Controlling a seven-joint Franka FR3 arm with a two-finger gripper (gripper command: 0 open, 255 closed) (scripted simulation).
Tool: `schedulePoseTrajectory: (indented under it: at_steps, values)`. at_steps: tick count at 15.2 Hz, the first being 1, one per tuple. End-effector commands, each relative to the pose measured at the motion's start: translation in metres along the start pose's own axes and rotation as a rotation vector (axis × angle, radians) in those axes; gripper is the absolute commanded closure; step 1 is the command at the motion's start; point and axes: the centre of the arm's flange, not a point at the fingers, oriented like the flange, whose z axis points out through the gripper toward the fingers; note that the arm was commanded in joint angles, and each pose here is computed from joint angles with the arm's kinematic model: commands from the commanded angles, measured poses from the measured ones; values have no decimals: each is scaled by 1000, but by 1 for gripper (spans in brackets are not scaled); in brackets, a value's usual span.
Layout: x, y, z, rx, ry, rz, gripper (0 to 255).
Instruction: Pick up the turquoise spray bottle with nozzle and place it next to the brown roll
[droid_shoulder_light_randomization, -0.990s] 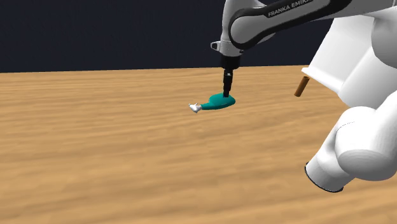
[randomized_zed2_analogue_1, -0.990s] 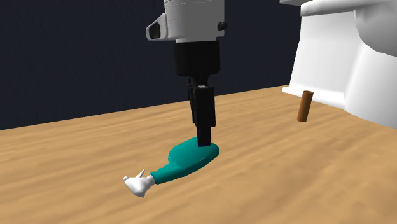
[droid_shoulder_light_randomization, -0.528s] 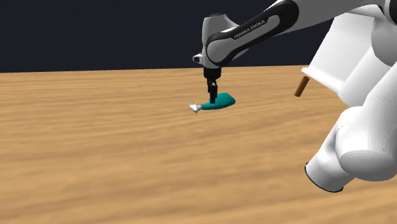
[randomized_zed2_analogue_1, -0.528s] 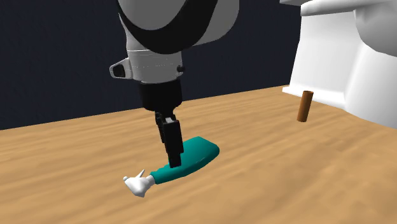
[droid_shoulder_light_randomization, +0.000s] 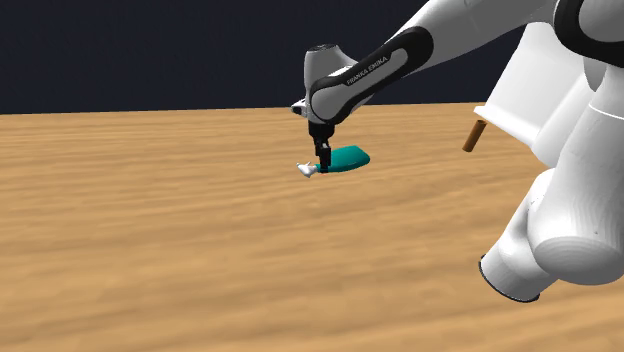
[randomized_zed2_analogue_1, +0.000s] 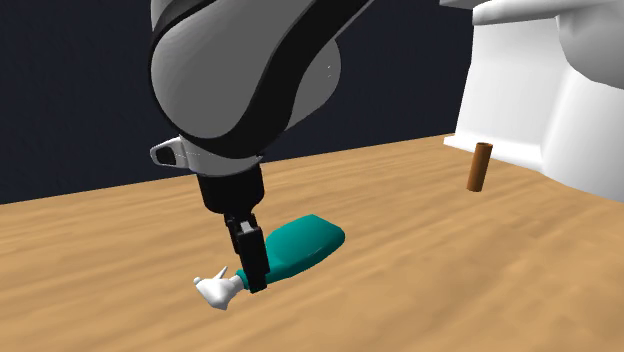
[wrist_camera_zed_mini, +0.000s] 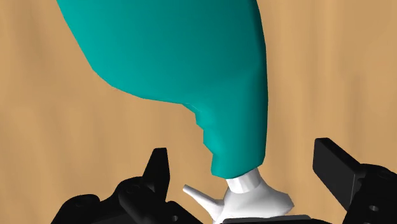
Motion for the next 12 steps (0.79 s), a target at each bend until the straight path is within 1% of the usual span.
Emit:
schedulePoseTrajectory:
  at_steps: [1, 9, 10, 12]
  values:
    - [0, 0, 11, -1, 0, 0, 0]
    - [0, 0, 14, -1, 0, 0, 0]
    - [0, 0, 14, -1, 0, 0, 255]
    - [0, 0, 14, -1, 0, 0, 255]
